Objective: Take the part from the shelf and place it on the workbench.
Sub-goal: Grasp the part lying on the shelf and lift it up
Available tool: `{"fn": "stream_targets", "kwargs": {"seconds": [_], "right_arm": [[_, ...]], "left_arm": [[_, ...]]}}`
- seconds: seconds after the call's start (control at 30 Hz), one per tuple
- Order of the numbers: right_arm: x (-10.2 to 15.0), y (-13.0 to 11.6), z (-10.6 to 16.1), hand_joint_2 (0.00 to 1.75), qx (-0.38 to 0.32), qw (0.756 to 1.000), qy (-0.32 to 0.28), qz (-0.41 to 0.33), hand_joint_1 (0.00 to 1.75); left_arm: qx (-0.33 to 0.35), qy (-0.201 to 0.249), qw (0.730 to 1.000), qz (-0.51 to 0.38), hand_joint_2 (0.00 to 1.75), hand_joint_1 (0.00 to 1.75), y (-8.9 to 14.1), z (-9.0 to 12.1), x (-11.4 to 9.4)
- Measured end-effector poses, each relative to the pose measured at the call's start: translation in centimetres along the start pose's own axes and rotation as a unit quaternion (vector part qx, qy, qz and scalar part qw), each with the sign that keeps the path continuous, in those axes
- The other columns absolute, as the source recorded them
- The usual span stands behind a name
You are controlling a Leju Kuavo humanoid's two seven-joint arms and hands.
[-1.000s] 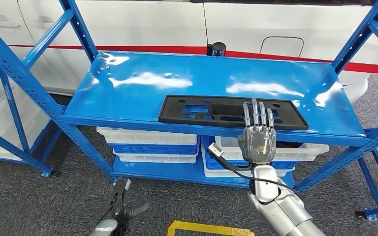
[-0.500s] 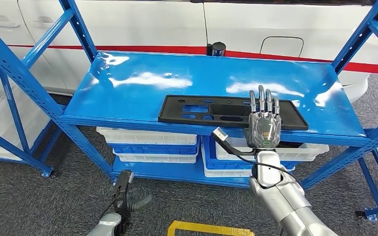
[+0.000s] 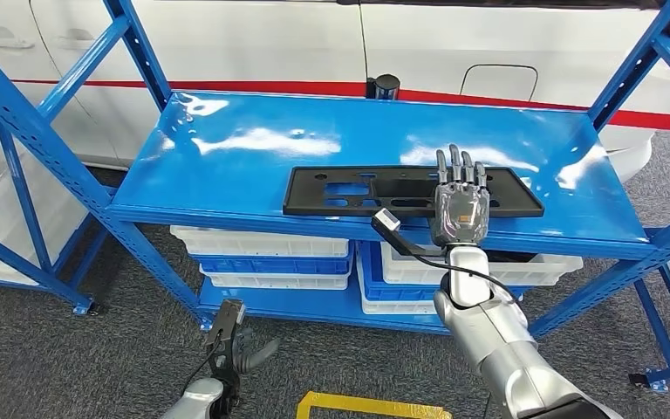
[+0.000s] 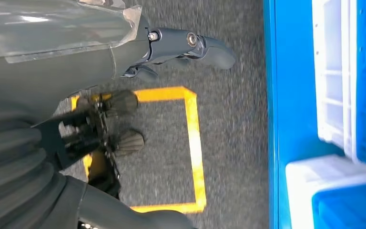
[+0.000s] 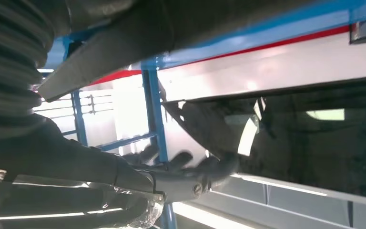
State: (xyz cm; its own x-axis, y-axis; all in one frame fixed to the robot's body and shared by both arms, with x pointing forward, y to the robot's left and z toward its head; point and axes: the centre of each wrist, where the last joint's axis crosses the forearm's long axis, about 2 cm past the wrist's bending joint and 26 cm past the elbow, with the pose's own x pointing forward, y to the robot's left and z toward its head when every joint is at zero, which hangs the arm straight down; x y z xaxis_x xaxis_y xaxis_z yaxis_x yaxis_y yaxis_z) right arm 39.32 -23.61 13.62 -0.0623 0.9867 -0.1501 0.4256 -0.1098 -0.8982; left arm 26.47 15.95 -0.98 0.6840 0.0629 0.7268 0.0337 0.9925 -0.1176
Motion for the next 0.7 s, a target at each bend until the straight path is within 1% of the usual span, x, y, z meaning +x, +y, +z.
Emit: {"fn": "stream_targets", "kwargs": {"seconds": [0.17, 0.3, 0.57, 0.7], "right_arm": [[0.20, 0.38, 0.01, 1.75, 0.018, 1.000, 0.001, -0.017, 1.75], [0.26, 0.51, 0.03, 1.75, 0.024, 0.999, 0.007, -0.024, 1.75], [0.19, 0.44, -0.19, 1.75, 0.023, 0.999, 0.012, -0.030, 1.75], [0.15, 0.37, -0.27, 1.75, 0.020, 0.999, 0.010, -0.032, 1.75]], "left_arm": [[-0.010, 0.007, 1.000, 0.013, 0.00, 0.00, -0.05, -0.04, 0.01], [-0.014, 0.013, 1.000, 0.023, 1.75, 0.00, 0.02, -0.06, -0.02], [-0.033, 0.025, 0.998, 0.039, 1.75, 0.00, 0.08, -0.14, 0.11], [-0.021, 0.021, 0.998, 0.048, 1.75, 0.00, 0.30, -0.19, 0.11]]}}
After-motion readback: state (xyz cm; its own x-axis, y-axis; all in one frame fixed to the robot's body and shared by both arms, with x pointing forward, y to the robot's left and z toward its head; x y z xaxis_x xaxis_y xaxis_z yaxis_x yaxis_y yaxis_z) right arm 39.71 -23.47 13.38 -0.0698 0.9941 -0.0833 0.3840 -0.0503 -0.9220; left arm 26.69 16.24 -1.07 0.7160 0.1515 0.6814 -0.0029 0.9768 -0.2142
